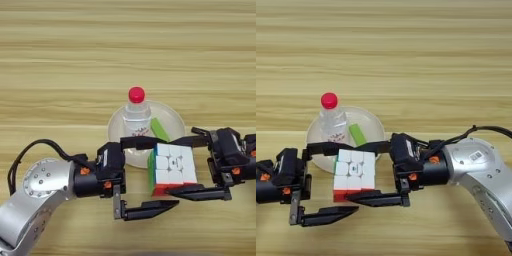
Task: Move the objects on the table
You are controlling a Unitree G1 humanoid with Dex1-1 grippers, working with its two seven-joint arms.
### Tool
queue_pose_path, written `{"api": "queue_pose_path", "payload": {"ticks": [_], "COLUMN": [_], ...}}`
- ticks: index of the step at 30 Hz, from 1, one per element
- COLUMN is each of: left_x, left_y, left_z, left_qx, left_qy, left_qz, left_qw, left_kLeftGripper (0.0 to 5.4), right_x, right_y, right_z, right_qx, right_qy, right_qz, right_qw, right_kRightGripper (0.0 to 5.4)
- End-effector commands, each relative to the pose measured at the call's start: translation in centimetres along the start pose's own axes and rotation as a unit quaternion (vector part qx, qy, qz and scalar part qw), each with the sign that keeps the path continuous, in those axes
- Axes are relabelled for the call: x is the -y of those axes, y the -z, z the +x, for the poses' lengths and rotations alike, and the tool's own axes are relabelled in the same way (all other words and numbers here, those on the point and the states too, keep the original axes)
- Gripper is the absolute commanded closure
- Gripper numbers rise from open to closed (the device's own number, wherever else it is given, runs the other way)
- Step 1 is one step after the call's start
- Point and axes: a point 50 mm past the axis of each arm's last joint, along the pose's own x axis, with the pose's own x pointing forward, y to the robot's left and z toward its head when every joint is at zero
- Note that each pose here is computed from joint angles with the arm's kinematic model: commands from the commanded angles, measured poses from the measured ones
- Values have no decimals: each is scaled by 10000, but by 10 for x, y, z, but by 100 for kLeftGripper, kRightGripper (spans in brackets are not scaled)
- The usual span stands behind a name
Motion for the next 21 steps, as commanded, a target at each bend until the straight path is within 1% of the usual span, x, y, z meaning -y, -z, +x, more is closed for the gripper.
{"api": "queue_pose_path", "payload": {"ticks": [1, 3, 8, 19, 21], "left_x": [0, 0, 0, 0, 0], "left_y": [0, 0, 0, 1, 1], "left_z": [0, 0, 0, 0, 0], "left_qx": [-65, -64, -57, -68, -66], "left_qy": [53, 56, 54, 61, 60], "left_qz": [105, 108, 117, 122, 124], "left_qw": [9999, 9999, 9999, 9999, 9999], "left_kLeftGripper": [17, 27, 90, 201, 213], "right_x": [2, 2, 2, 1, 1], "right_y": [-3, -3, -3, -2, -2], "right_z": [0, 0, 0, 0, 0], "right_qx": [-12, -14, -27, -31, -31], "right_qy": [-19, -24, -37, -57, -58], "right_qz": [-57, -56, -48, -56, -55], "right_qw": [10000, 10000, 10000, 10000, 10000], "right_kRightGripper": [206, 206, 206, 206, 206]}}
